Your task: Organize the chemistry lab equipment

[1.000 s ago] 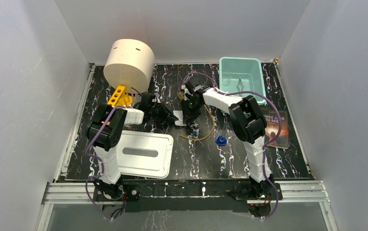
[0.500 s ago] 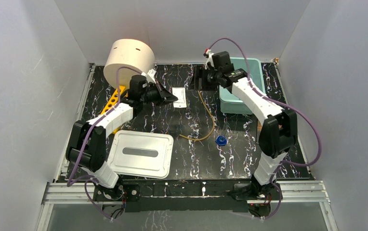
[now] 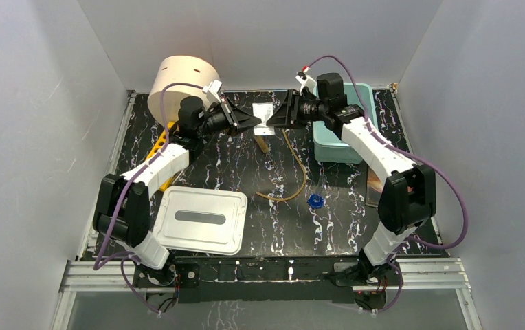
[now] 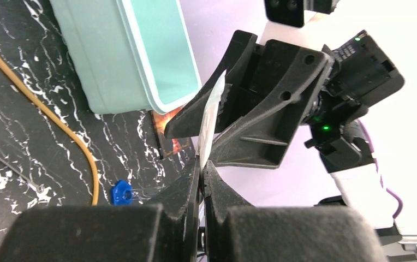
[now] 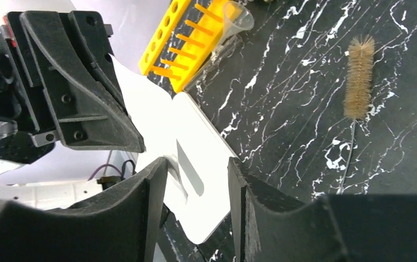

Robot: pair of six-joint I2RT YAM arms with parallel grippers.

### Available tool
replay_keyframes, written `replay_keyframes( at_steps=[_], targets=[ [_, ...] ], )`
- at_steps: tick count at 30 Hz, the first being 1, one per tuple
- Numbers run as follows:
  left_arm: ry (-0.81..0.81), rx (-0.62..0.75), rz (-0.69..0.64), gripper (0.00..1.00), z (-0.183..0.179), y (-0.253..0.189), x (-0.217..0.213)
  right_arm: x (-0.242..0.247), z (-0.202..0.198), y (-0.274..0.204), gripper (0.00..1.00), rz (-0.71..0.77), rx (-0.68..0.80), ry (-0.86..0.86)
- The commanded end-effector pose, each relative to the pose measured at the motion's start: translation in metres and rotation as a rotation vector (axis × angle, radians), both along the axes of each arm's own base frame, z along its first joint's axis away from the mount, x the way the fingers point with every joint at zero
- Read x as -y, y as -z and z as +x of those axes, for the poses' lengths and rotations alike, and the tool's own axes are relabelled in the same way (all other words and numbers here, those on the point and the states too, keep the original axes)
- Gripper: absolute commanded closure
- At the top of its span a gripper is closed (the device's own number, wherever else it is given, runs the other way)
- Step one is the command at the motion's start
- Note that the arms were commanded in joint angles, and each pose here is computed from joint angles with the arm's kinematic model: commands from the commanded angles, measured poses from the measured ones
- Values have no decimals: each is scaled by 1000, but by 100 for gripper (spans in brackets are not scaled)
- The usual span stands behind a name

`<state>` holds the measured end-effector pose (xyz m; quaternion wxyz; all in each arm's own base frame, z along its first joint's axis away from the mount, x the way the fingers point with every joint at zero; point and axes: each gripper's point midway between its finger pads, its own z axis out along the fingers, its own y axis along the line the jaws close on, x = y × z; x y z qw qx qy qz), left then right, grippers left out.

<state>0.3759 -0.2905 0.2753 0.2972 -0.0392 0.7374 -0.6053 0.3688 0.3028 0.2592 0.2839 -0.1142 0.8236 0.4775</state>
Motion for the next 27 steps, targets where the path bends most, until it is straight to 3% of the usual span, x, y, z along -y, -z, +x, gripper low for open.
replay_keyframes(
  at_steps=[1, 4, 12, 15, 20, 21, 25, 27],
  targets=[
    [42, 94, -89, 100, -14, -43, 0, 2, -5, -52, 51, 147, 95, -28],
    [44, 97, -90, 100, -13, -44, 0, -1, -8, -51, 56, 168, 80, -46],
    [35, 83, -71, 100, -10, -37, 0, -9, -14, -71, 56, 268, 88, -117],
    [30, 83, -61, 100, -8, -35, 0, -10, -13, -74, 70, 274, 93, -128],
    [48, 86, -80, 86, -1, -36, 5, 3, 4, -78, 100, 238, 137, -79],
    [47, 88, -71, 79, 1, -35, 5, 6, 8, -80, 100, 231, 148, -69],
    [34, 81, -30, 35, 2, -28, 4, 28, 26, -80, 100, 156, 197, 1],
    [7, 49, 16, 25, 5, -16, 1, 48, 40, -77, 100, 100, 226, 62]
  ],
)
